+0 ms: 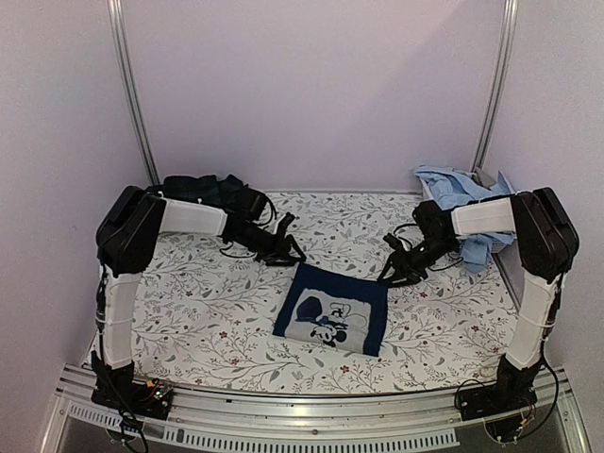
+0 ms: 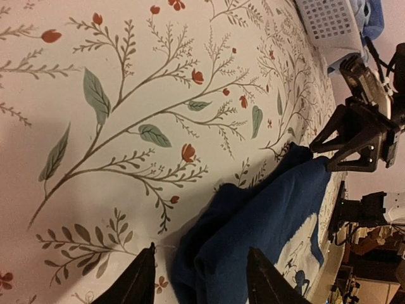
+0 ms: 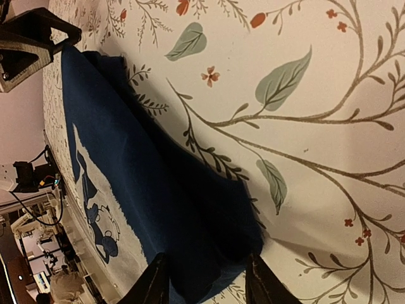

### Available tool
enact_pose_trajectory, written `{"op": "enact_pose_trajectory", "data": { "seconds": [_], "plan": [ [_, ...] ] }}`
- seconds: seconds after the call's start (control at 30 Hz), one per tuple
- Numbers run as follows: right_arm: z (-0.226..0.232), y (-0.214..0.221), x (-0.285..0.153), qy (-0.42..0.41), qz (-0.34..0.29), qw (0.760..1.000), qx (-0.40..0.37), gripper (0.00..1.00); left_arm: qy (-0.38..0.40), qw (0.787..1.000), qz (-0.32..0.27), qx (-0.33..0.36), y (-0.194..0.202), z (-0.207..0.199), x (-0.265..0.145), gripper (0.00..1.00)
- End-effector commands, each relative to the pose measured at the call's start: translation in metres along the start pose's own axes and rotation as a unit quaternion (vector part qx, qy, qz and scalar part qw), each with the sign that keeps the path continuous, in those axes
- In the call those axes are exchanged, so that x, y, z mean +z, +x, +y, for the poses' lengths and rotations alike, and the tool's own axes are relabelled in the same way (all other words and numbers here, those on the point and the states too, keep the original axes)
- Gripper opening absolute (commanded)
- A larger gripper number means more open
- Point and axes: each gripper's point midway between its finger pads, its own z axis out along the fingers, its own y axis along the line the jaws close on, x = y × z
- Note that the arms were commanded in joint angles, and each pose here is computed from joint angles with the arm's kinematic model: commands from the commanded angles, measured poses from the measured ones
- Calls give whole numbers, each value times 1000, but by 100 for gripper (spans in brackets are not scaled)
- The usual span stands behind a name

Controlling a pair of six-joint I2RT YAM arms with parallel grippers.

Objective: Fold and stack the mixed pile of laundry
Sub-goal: Adjust the square-folded T-shirt at the center of the board.

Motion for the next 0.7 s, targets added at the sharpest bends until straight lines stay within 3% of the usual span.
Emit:
{"op": "enact_pose_trajectory", "data": {
  "seconds": [0.0, 0.07, 0.2, 0.27, 0.37, 0.6, 0.67],
  "plan": [
    [9, -6, 0, -10, 1, 1000, -19, 37, 17, 1000, 5, 8, 3, -6, 7, 48],
    [10, -4, -1, -12, 3, 1000, -20, 30, 19, 1000, 4, 9, 2, -6, 7, 44],
    [14, -5, -9, -3, -5, 1000, -26, 6, 28, 999, -9, 20, -5, -14, 2, 26],
    [14, -6, -14, 7, -11, 1000, -29, 0, 33, 999, -18, 25, -10, -19, -2, 17],
    [11, -13, -24, 23, -28, 999, -28, 0, 36, 999, -24, 24, -13, -20, -4, 0],
    [2, -27, -26, 36, -33, 999, -20, 0, 24, 999, -34, 14, -16, -10, -4, 1],
    [-4, -24, -20, 39, -24, 999, -15, 0, 19, 999, -34, 11, -16, -8, -4, 18]
  ]
}}
